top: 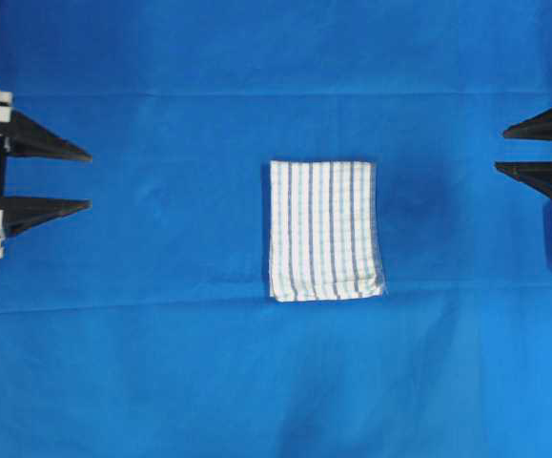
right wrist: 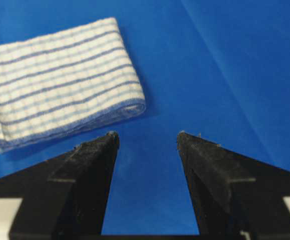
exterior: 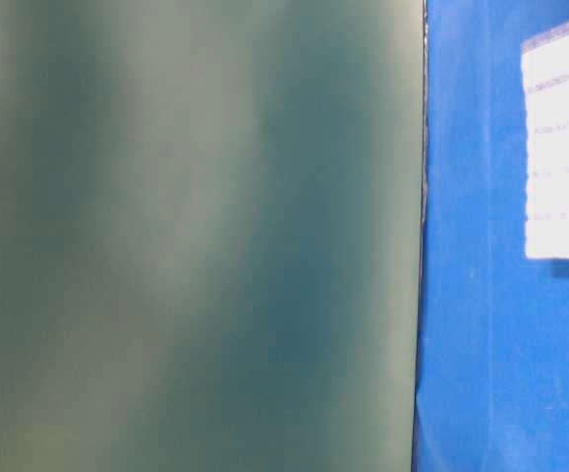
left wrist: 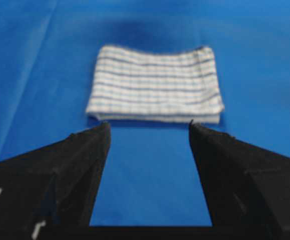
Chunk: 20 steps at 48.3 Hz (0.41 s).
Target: Fold the blue towel.
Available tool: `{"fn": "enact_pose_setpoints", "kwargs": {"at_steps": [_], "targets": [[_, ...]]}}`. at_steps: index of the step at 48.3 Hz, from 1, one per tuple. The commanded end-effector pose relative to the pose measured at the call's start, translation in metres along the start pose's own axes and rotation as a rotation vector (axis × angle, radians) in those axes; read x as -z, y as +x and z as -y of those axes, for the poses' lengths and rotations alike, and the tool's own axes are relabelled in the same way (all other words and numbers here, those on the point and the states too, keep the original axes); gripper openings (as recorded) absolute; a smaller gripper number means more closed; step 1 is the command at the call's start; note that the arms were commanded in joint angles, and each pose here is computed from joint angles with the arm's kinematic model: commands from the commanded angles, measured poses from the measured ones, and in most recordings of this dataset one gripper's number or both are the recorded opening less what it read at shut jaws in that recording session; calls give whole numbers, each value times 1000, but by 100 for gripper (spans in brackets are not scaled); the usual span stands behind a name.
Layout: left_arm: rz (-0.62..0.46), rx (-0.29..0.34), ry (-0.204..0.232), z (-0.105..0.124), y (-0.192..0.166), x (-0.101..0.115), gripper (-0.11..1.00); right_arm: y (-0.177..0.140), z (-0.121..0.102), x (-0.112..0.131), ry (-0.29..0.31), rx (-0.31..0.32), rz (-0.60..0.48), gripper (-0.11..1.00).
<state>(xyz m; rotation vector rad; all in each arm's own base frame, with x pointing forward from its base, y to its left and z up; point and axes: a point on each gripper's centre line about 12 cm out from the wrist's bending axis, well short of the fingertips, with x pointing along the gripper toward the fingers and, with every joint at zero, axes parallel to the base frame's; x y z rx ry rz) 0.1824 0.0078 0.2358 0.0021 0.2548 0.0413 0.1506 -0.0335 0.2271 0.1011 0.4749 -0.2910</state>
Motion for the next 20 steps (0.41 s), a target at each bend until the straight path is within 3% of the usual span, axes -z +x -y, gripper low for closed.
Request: {"fn": "enact_pose_setpoints", "kwargs": {"at_steps": [1, 20], "targets": [[41, 0, 3, 0, -9, -2, 58, 0, -1, -5, -3, -7, 14, 58], [32, 3, 4, 0, -18, 1, 58, 0, -2, -5, 0, -8, 14, 58]]}}
